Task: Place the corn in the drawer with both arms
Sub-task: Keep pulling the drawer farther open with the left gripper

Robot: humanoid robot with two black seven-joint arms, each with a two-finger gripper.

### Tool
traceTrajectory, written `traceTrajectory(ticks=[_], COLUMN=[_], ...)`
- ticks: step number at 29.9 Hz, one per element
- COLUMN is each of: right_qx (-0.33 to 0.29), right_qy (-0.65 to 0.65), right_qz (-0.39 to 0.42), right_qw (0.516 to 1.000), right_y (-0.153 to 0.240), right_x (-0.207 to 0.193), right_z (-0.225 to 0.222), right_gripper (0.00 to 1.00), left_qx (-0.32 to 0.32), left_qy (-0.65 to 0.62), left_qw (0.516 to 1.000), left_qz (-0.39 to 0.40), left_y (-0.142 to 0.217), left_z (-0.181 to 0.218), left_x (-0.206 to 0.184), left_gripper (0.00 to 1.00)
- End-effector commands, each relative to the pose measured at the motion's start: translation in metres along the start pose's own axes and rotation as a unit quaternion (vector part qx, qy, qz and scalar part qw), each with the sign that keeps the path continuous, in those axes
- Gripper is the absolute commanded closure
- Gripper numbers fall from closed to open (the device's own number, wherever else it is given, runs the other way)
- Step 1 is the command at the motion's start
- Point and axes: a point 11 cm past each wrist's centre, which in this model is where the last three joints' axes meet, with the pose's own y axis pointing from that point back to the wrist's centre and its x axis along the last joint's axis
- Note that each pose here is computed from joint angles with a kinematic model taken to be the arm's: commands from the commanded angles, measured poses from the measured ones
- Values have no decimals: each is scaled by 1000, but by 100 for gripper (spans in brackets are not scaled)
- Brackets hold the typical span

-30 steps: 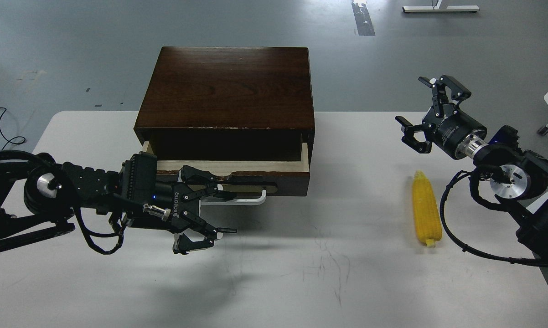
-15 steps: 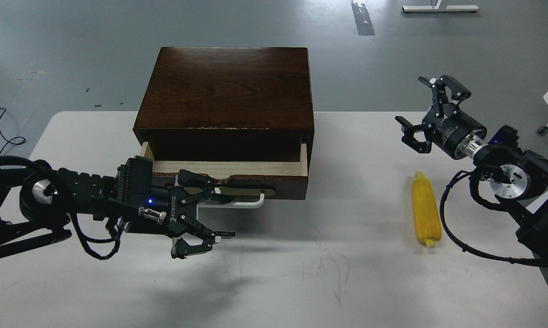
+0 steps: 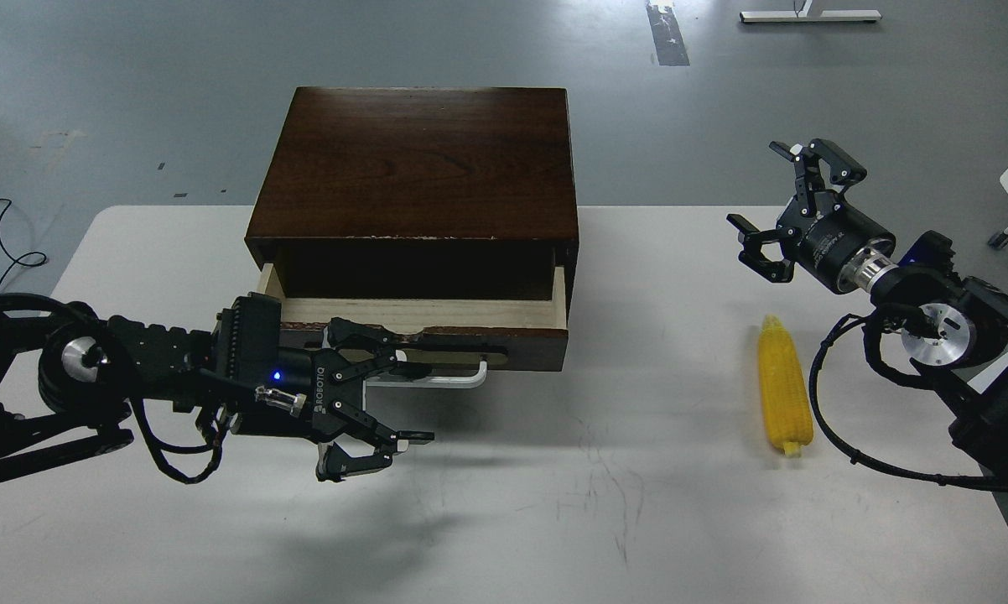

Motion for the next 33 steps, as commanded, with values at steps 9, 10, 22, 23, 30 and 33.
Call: traceTrajectory(ticks=[9, 10, 22, 23, 30, 33], right_qx=[0, 0, 0, 0, 0, 0], right_qy=[0, 0, 0, 0, 0, 0], right_qz=[3, 3, 2, 2, 2, 2], right_qw=[1000, 1000, 1000, 1000, 1000, 1000], right_y=[0, 0, 0, 0, 0, 0], right_x=[2, 2, 1, 1, 1, 1], right_z=[0, 0, 1, 0, 0, 0], right_gripper=[0, 0, 0, 0, 0, 0], left_qx=[-6, -5, -5, -6, -10, -10], left_qy=[0, 0, 9, 9, 17, 19], left_qw=[1000, 1000, 1000, 1000, 1000, 1000], left_qz=[4, 4, 4, 5, 5, 5], left_y=[0, 2, 10, 10, 9, 9], left_z=[4, 5, 13, 14, 19, 20], left_x=[3, 3, 1, 1, -3, -4], left_gripper=[32, 32, 32, 32, 32, 32])
